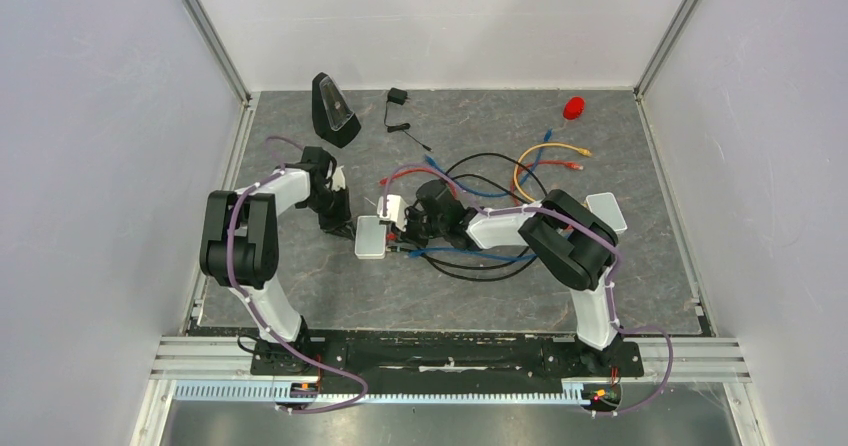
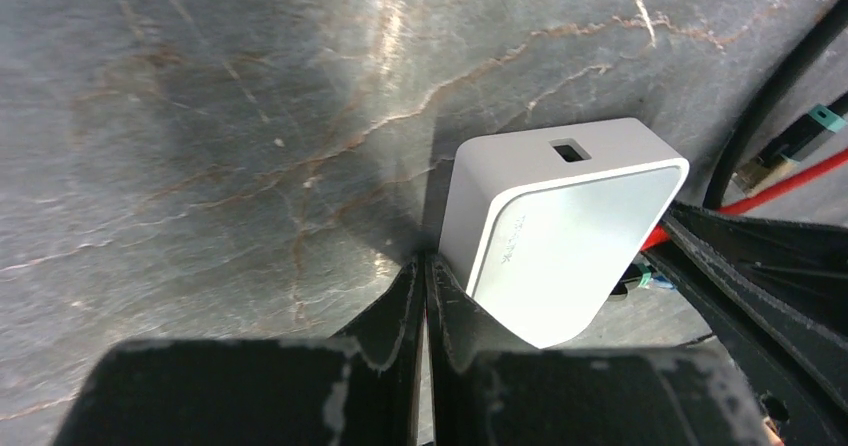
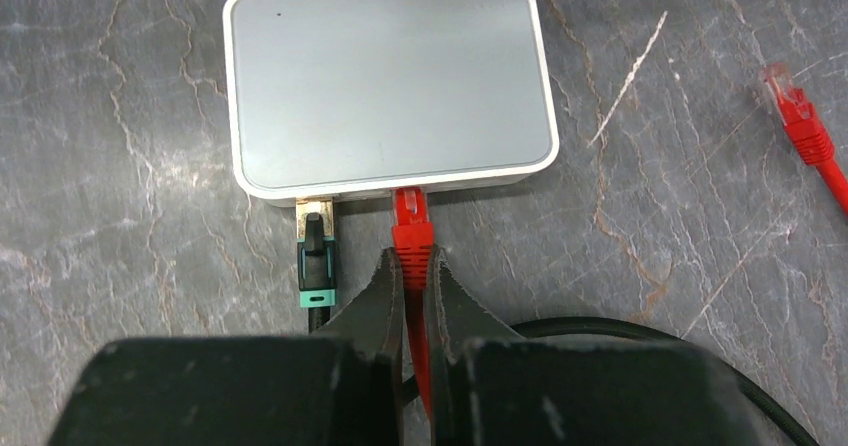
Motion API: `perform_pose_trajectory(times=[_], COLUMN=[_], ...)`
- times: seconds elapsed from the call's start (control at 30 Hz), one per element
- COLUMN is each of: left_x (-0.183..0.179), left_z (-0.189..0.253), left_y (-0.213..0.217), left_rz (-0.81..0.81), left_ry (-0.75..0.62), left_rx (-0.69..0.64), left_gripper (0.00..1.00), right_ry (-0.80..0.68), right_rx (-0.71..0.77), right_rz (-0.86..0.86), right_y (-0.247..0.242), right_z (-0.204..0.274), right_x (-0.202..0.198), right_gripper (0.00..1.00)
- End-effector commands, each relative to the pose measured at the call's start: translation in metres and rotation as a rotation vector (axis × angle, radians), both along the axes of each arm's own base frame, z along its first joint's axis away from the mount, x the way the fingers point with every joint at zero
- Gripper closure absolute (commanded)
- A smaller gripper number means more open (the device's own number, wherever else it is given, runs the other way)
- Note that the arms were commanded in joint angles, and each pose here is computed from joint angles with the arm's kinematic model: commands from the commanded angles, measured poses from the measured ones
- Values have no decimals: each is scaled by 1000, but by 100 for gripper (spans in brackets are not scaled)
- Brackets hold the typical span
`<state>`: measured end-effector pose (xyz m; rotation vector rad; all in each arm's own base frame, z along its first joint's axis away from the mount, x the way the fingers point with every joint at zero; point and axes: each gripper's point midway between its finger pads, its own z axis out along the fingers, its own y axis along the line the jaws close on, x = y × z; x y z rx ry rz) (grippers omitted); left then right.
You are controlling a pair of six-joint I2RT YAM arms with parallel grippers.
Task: Insert the plug into the switch port
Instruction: Insert the connector into the switch port.
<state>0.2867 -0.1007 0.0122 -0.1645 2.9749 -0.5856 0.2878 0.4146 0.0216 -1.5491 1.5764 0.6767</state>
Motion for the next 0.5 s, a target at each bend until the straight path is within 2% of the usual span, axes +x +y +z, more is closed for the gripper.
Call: perform_pose_trajectory(times=[0.0, 0.13, 0.23, 0.3, 0.37, 0.43, 0.47], left_x=[13, 23, 27, 31, 36, 40, 41], left_z=[14, 18, 24, 31, 40, 52, 58], left_y=[-14, 20, 40, 47, 48, 46, 43], left_rz=[-5, 65, 114, 138, 148, 146, 135], left_ry=[-32, -50, -76, -105, -136, -167, -184], left_rx=[-47, 47, 121, 143, 146, 130, 110], left_gripper=[90, 88, 82, 79, 75, 69, 62], right_ry=[-83, -58, -57, -64, -82, -133, -156], right_rx=[236, 222, 215, 210, 221, 221, 203], right_rz=[77, -26, -92, -101, -67, 8, 33], right_y=[66, 65, 59, 53, 46, 36, 30], right_z=[55, 48, 48, 57, 74, 95, 98], right_x=[-20, -12, -4, -3, -8, -17, -21], right_gripper=[100, 99, 82, 75, 66, 51, 48])
